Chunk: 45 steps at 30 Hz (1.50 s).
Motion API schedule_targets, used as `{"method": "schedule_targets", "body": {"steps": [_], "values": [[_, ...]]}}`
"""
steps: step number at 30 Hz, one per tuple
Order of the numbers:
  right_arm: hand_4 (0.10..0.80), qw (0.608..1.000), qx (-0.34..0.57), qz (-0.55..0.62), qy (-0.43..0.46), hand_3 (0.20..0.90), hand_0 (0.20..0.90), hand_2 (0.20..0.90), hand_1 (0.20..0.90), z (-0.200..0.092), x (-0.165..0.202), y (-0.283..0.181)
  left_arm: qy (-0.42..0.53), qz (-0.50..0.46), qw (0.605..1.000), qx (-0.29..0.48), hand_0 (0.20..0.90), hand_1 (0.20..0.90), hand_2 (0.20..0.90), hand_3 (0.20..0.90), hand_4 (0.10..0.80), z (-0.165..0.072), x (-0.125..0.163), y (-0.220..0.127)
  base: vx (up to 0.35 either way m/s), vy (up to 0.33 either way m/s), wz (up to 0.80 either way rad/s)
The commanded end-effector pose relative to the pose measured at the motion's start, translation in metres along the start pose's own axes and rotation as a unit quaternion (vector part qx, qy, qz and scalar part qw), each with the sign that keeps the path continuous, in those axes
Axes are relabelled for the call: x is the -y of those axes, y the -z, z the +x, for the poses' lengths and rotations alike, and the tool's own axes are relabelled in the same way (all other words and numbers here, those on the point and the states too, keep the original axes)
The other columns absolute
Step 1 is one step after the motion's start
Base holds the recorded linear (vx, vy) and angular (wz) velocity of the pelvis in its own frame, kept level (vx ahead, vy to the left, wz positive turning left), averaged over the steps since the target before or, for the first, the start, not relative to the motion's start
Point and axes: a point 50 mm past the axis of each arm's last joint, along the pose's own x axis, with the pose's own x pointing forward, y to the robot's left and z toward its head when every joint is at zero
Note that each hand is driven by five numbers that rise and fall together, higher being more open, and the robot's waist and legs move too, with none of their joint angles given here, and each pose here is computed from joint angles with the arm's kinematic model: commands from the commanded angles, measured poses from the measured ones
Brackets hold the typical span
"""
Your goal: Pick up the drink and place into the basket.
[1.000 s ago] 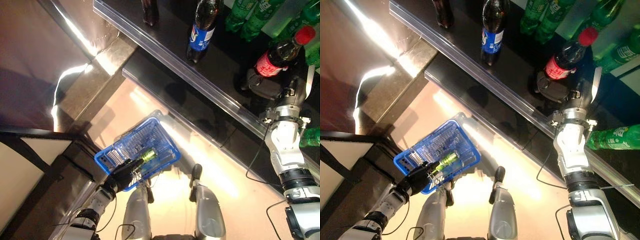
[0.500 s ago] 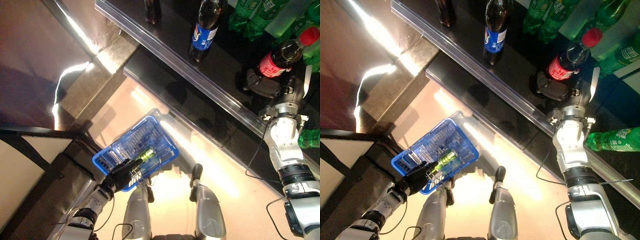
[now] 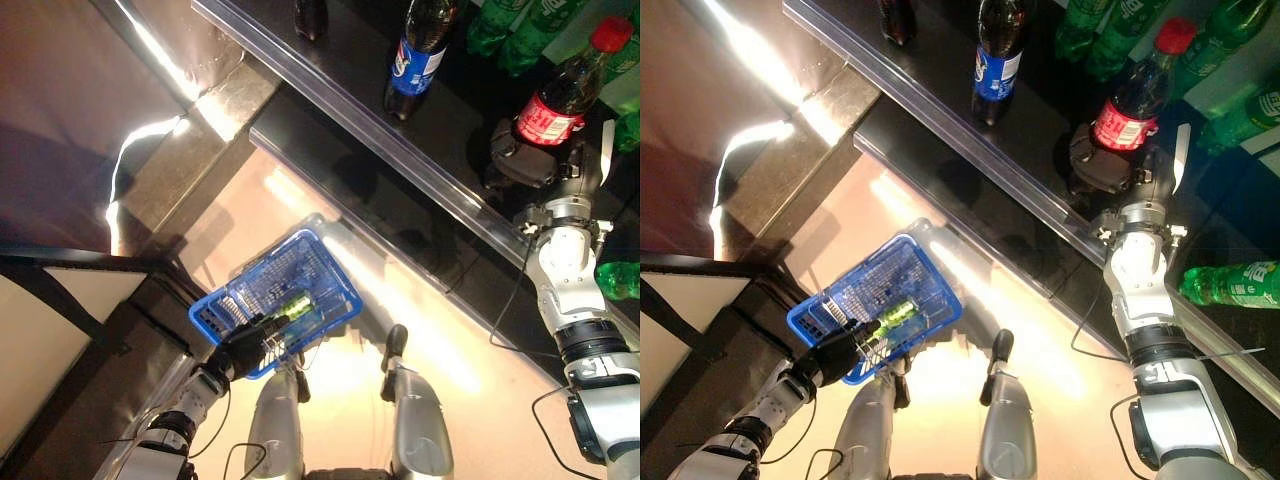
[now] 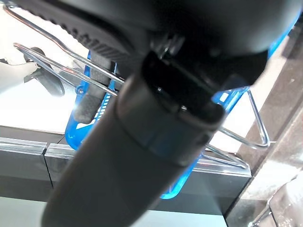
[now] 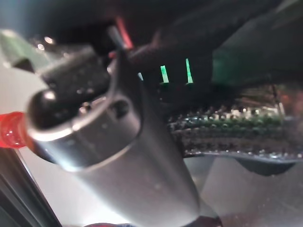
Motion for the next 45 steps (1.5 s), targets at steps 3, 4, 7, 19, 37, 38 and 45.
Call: {"method": "schedule_targets", "body": {"steps": [3,4,7,19,37,38,45], "values": [[0.100,0.991,0.136,0.003,0.016,0.200,0.300,0.300,0.300,0.032,0.013,-0.064,0.043,0.003,0.999,-0.026,0.300,0.300,0.300,0.200,0.100,-0.013,-0.008,0.012,0.000,0.000,0.00],[0.100,0.990,0.139,0.002,0.015,0.200,0.300,0.300,0.300,0.032,0.013,-0.064,0.044,0.004,0.999,-0.026,0.300,0.300,0.300,0.200,0.100,-0.013,-0.008,0.011,0.000,0.000,0.00],[0.100,0.990,0.143,0.003,0.013,0.200,0.300,0.300,0.300,0.032,0.012,-0.066,0.045,0.004,0.999,-0.025,0.300,0.300,0.300,0.200,0.100,-0.013,-0.008,0.011,0.000,0.000,0.00],[0.100,0.982,0.183,-0.002,-0.042,0.200,0.300,0.300,0.300,0.013,-0.007,-0.077,0.031,0.000,0.999,-0.010,0.300,0.300,0.300,0.200,0.100,-0.019,-0.013,0.019,0.035,0.007,0.00],[0.100,0.976,0.150,0.002,-0.159,0.200,0.300,0.300,0.300,-0.045,-0.022,-0.056,-0.023,-0.040,0.999,-0.026,0.300,0.300,0.300,0.200,0.100,-0.046,-0.037,0.065,0.082,0.010,0.06],[0.100,0.975,0.147,0.003,-0.165,0.200,0.300,0.300,0.300,-0.047,-0.022,-0.055,-0.025,-0.041,0.999,-0.026,0.300,0.300,0.300,0.200,0.100,-0.046,-0.038,0.065,0.069,0.021,0.16],[0.100,0.972,0.135,0.013,-0.192,0.200,0.300,0.300,0.300,-0.055,-0.021,-0.053,-0.008,-0.048,0.999,-0.012,0.300,0.300,0.300,0.200,0.100,-0.045,-0.035,0.062,0.026,0.006,0.08]]}}
